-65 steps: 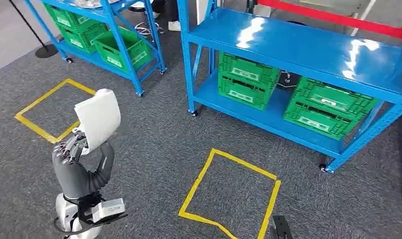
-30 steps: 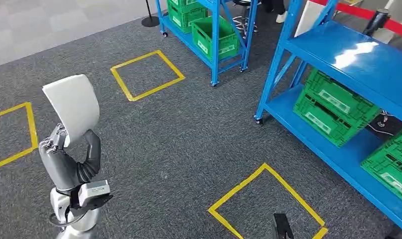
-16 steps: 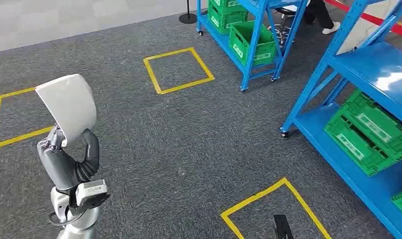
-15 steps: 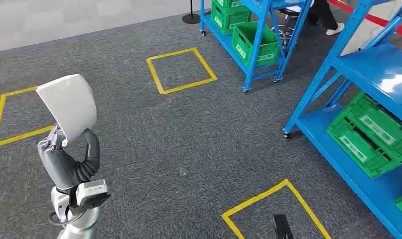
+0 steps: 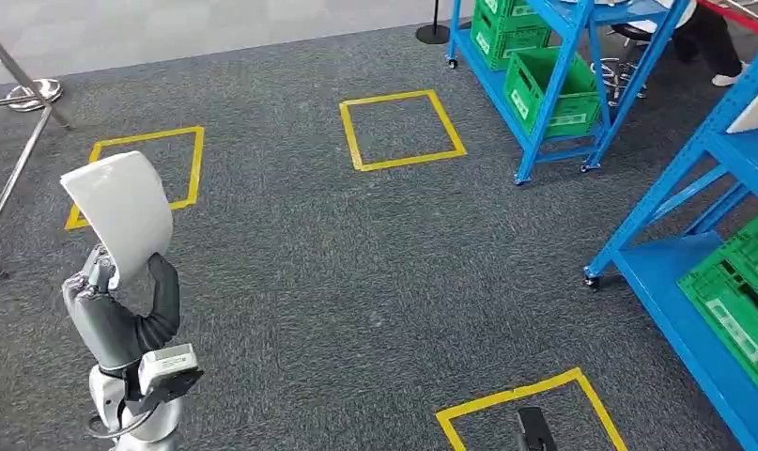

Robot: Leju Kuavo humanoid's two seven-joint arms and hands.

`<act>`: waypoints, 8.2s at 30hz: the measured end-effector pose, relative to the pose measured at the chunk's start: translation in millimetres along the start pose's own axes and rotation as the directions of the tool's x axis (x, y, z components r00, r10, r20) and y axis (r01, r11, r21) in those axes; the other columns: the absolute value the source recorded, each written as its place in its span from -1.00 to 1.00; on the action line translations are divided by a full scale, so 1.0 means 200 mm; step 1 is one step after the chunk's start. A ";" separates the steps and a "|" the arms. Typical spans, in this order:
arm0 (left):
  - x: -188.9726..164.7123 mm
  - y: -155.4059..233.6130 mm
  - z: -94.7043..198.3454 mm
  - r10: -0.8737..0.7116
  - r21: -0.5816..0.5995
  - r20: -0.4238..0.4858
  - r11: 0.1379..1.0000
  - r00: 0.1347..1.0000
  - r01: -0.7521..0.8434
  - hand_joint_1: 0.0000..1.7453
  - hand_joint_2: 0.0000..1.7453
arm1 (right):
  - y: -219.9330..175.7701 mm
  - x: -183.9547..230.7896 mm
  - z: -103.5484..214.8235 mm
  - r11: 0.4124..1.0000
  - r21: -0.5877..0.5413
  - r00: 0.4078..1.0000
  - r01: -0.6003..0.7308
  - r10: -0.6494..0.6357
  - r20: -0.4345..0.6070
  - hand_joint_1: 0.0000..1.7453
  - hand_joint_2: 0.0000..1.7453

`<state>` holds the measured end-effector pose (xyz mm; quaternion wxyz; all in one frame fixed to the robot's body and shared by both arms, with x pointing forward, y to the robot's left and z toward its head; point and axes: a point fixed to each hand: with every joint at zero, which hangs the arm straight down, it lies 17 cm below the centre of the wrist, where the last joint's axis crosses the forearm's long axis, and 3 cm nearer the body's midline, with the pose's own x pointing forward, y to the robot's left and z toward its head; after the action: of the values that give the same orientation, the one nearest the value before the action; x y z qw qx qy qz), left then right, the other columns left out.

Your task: Take the parts from the cabinet and place them on the table.

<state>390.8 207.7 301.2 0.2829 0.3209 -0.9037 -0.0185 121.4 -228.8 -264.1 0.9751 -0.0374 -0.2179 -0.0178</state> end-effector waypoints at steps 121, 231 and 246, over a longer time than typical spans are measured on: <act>0.17 0.04 -0.13 0.070 0.040 0.099 0.996 0.993 -0.074 1.00 1.00 | 0.05 0.09 -0.02 0.992 0.051 0.993 -0.116 0.115 0.026 -1.00 -1.00; 0.01 0.03 0.01 -0.002 -0.047 0.051 0.999 0.999 0.005 1.00 1.00 | 0.15 -0.03 0.04 0.989 0.077 0.992 0.123 -0.120 -0.044 -1.00 -1.00; 0.01 0.06 0.02 -0.010 -0.041 0.048 0.999 0.999 0.012 1.00 1.00 | 0.17 -0.03 0.04 0.987 0.095 0.991 0.126 -0.123 -0.044 -1.00 -1.00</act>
<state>380.7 214.8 302.0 0.2678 0.3194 -0.9078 -0.0461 114.1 -193.5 -261.3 0.9766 0.0244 -0.2021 -0.0688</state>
